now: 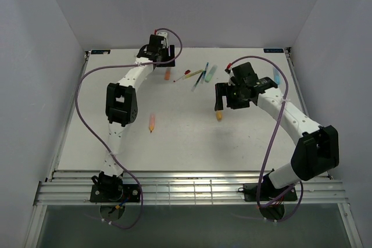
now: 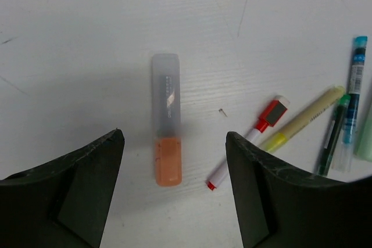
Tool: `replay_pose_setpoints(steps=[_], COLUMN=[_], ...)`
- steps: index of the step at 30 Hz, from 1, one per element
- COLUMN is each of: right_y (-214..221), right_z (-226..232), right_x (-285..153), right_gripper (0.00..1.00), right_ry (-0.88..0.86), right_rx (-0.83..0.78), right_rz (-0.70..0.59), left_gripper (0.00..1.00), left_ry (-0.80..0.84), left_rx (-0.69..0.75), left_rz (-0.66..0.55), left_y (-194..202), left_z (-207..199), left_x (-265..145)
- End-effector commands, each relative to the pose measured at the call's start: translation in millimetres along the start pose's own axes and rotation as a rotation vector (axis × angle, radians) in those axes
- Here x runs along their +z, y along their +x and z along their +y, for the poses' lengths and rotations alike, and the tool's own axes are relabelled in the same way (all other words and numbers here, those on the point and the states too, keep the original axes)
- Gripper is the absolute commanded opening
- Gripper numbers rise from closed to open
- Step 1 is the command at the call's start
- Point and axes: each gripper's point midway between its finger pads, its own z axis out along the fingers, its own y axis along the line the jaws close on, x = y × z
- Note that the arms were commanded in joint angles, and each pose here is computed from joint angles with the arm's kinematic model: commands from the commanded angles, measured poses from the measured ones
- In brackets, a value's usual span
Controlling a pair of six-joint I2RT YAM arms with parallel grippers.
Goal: Open the pen caps
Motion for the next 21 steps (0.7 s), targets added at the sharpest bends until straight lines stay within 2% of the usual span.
replay_pose_setpoints(steps=[1, 13, 21], right_y=[0.0, 15.3, 21.5], right_z=[2.0, -1.7, -6.4], right_x=[-13.5, -21.1, -20.3], right_gripper=[0.9, 0.9, 0.9], right_ry=[-0.009, -0.005, 0.014], right_rx=[-0.024, -0.025, -0.029], right_rz=[-0.028, -0.037, -0.034], left_gripper=[0.81, 0.81, 0.79], left_ry=[0.017, 0.033, 0.06], left_rx=[0.023, 0.084, 0.069], left_rz=[-0.093, -0.204, -0.158], left_y=[-32.6, -36.0, -10.5], left_z=[1.7, 2.9, -0.5], left_x=[3.2, 38.2, 53.2])
